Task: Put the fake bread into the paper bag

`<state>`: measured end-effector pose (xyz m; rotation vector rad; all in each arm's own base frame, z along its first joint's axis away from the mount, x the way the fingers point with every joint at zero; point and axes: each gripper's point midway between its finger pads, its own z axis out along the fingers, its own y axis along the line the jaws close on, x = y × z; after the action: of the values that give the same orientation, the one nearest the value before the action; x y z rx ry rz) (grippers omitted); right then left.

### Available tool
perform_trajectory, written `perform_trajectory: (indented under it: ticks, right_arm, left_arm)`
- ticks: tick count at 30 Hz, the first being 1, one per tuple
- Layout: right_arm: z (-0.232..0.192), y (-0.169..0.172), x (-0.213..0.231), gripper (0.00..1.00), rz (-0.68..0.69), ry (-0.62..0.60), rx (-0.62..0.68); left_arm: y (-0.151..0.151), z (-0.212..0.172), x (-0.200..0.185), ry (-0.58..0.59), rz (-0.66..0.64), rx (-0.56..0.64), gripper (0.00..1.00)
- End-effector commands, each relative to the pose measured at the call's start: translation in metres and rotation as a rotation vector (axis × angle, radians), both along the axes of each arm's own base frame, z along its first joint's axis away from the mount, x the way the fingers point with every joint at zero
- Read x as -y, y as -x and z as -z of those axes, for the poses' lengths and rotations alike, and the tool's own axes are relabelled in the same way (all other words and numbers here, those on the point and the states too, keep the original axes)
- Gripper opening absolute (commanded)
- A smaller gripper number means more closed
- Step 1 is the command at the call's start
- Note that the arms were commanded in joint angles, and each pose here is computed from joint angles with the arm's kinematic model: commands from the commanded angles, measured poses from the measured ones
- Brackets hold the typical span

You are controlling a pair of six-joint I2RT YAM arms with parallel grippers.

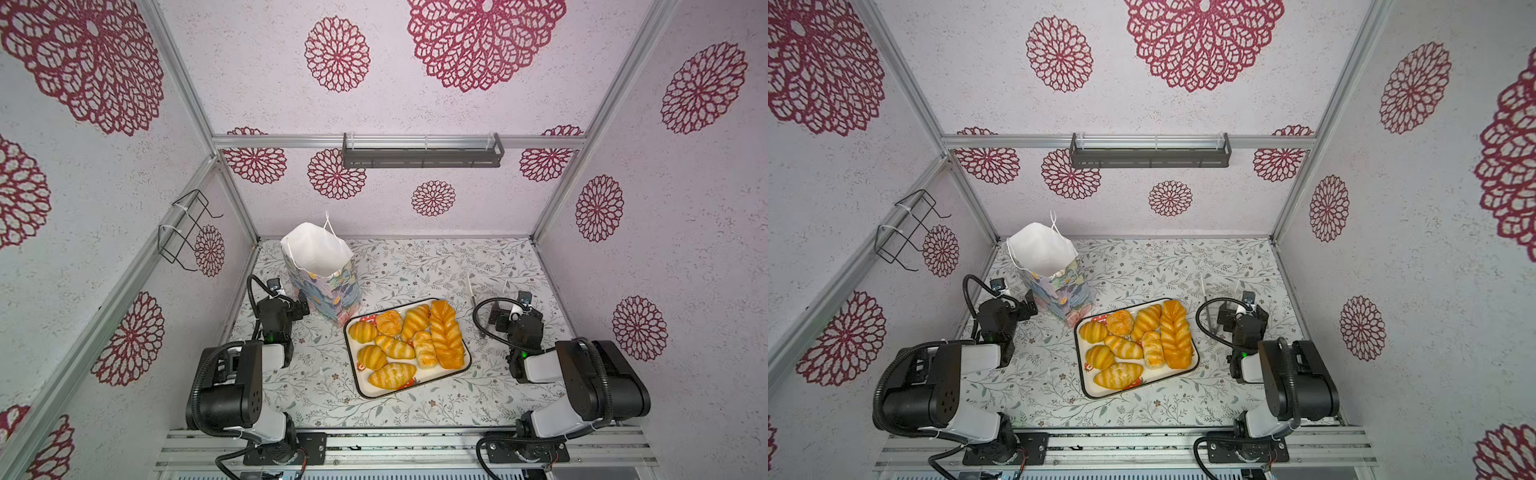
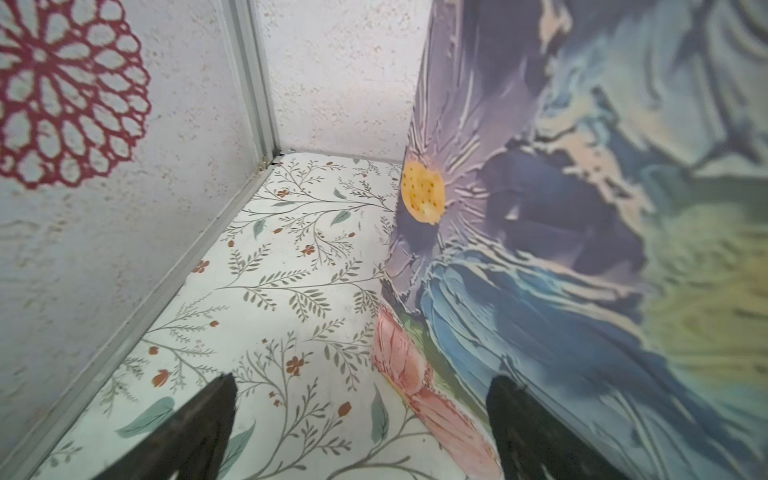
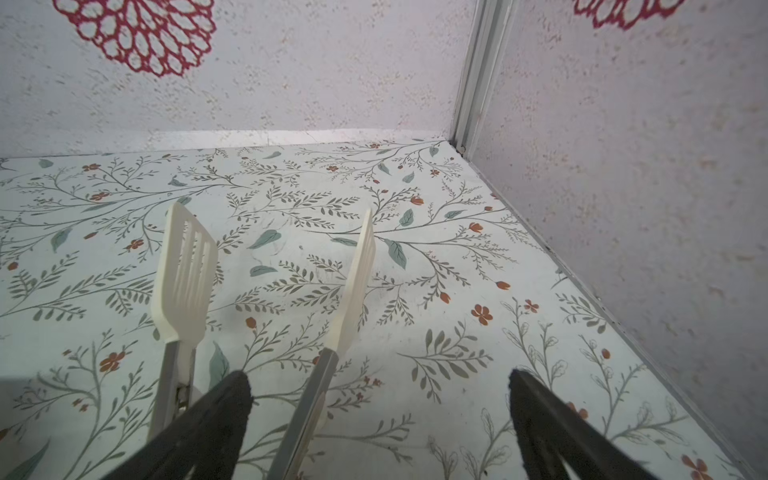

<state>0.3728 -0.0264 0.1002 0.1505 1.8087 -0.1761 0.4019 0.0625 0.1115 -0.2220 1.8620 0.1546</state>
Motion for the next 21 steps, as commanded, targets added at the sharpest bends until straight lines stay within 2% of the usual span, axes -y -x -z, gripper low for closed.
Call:
perform_trajectory:
  ticks: [1,21]
  right_arm:
    - [-0.0126,-0.0052,0.0002,0.99,-0.001,0.001,0.045]
    - [-0.0124,-0.0062,0.0004,0.99,-0.008,-0.007,0.044]
  left_arm:
    - [-0.0036,-0.0047,-0.0114,0.037,-0.004,0.016,0.97]
    - [-0.0035,-0.0046,-0.0148,0.053,-0.006,0.022,0.97]
